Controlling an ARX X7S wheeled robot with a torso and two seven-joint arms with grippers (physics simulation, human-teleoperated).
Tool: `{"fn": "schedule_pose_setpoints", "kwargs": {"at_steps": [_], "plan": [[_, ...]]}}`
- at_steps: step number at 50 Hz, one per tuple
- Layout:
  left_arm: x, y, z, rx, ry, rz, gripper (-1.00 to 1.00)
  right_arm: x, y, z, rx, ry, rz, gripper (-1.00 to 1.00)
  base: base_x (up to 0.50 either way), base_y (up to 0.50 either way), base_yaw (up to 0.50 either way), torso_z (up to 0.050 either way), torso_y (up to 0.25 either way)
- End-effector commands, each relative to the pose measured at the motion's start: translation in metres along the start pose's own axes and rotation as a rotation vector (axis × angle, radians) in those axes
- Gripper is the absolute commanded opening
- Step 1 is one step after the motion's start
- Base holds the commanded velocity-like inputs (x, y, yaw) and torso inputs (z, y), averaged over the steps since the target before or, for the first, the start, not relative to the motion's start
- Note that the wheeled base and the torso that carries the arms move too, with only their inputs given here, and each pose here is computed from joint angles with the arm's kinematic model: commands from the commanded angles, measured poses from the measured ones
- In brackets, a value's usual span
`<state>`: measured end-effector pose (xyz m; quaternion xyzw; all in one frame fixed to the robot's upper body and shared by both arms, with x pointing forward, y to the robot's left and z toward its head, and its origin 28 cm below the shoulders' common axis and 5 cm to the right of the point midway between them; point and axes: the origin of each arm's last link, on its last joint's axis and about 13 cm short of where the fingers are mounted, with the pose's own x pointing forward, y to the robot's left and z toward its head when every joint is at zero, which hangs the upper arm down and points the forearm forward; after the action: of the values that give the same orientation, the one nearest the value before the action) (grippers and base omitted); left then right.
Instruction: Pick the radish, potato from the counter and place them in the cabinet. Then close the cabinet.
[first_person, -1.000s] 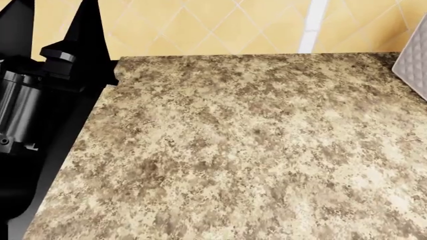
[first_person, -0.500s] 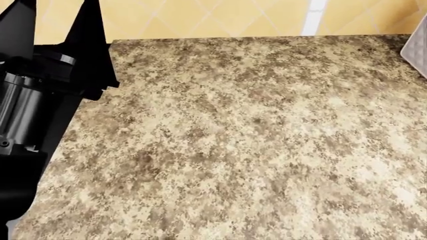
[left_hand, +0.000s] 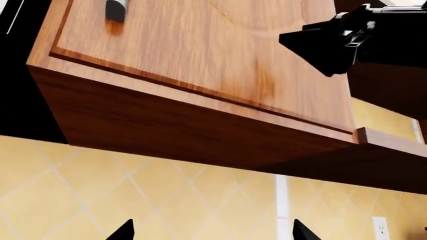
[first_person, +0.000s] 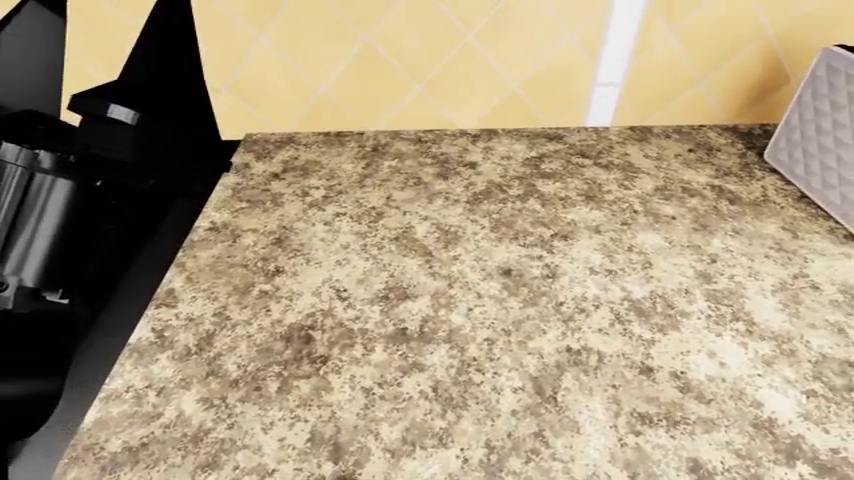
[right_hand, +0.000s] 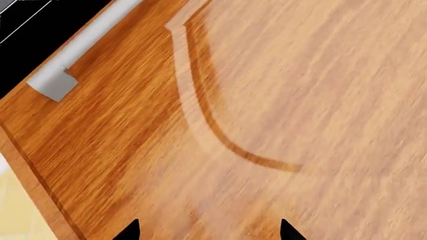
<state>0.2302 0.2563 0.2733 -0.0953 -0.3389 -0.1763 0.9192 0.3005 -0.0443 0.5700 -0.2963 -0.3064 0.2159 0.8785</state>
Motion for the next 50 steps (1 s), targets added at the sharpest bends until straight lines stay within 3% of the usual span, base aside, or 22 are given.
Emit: {"fn": "schedule_pose_setpoints", "kwargs": {"at_steps": [1,12,34,50], "plan": [[0.002,0.001,0.004,-0.002,-0.016,0.011,1.00,-0.035,-0.008,-0.011,-0.003,0.040,-0.044,1.00,0.00,0.00,0.00,0.000,0.000],[0.005,0.005,0.012,-0.001,-0.044,0.040,1.00,-0.104,-0.016,-0.022,0.002,0.064,-0.158,1.00,0.00,0.00,0.00,0.000,0.000],[0.003,0.010,0.023,0.031,-0.071,0.102,1.00,-0.241,-0.001,-0.056,0.045,0.143,-0.383,1.00,0.00,0.00,0.00,0.000,0.000],[-0.027,0.012,0.039,0.070,-0.144,0.251,1.00,-0.297,0.013,-0.054,0.026,0.133,-0.483,1.00,0.00,0.00,0.00,0.000,0.000]]}}
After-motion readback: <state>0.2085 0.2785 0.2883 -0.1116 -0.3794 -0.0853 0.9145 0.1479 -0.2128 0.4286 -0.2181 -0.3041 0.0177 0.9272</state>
